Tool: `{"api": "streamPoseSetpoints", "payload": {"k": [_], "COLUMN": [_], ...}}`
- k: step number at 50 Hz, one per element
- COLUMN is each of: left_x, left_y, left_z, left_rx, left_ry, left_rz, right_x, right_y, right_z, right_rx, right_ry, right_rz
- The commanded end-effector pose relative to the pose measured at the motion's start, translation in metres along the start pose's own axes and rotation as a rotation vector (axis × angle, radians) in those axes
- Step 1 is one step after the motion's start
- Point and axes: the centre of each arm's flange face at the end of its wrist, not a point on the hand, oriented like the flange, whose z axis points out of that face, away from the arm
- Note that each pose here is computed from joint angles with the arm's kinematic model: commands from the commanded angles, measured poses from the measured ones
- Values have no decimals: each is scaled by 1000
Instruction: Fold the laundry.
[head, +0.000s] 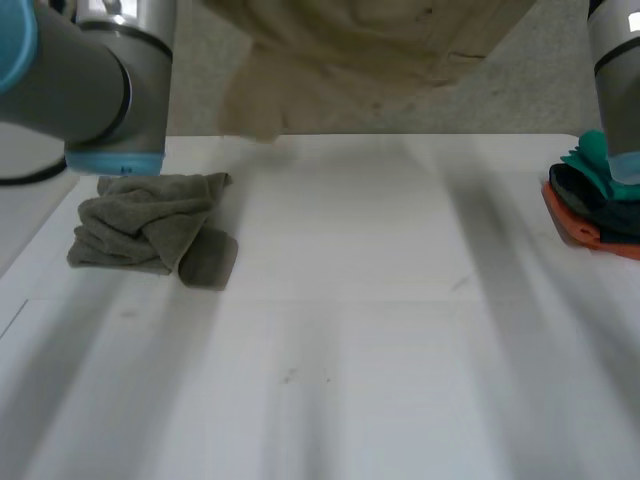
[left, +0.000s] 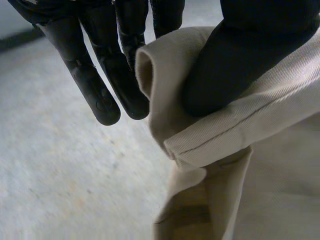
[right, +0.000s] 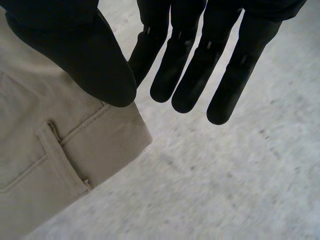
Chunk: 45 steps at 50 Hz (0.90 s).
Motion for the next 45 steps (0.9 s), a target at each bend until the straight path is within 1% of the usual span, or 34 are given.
{"api": "streamPoseSetpoints", "payload": {"k": [1, 4, 5, 6, 8, 9, 10, 12, 13, 16, 17, 18, 20, 24, 27, 29, 33, 37, 42, 45], "left_x": [20, 27, 28, 33, 41, 46, 55, 61, 64, 63, 61, 60, 58, 47, 45, 46, 45, 48, 49, 49], "left_y": [50, 76, 82, 96, 111, 118, 128, 136, 139, 138, 135, 133, 124, 89, 74, 58, 44, 41, 38, 36], "left_z": [-58, -91, -99, -117, -137, -148, -169, -188, -204, -224, -237, -243, -248, -255, -256, -252, -242, -235, -221, -206], "left_rx": [-253, -382, -412, -479, -555, -595, -679, -763, -845, -971, -1056, -1096, -1152, -1239, -1235, -1189, -1108, -1059, -1010, -970], "left_ry": [90, 120, 126, 143, 168, 183, 214, 239, 258, 284, 298, 308, 321, 343, 350, 356, 342, 336, 320, 293], "left_rz": [-16, -18, -17, -20, -23, -24, -26, -26, -22, -10, -2, 3, 7, 2, -8, -16, -26, -31, -44, -69], "right_x": [-29, -42, -50, -54, -63, -70, -73, -78, -82, -87, -86, -85, -81, -73, -70, -68, -69, -73, -71, -73], "right_y": [56, 82, 99, 108, 126, 143, 151, 163, 170, 169, 167, 165, 157, 133, 115, 109, 100, 102, 113, 116], "right_z": [-36, -51, -62, -68, -82, -95, -102, -116, -127, -140, -149, -152, -162, -171, -181, -185, -191, -203, -215, -218], "right_rx": [-221, -291, -342, -370, -433, -492, -524, -583, -629, -675, -714, -728, -777, -811, -835, -845, -836, -838, -854, -838], "right_ry": [-158, -206, -237, -254, -284, -313, -330, -363, -402, -460, -494, -502, -528, -562, -601, -618, -634, -652, -613, -607], "right_rz": [29, 42, 51, 52, 52, 33, 20, -20, -60, -120, -152, -163, -190, -207, -210, -206, -157, -68, 31, 62]}}
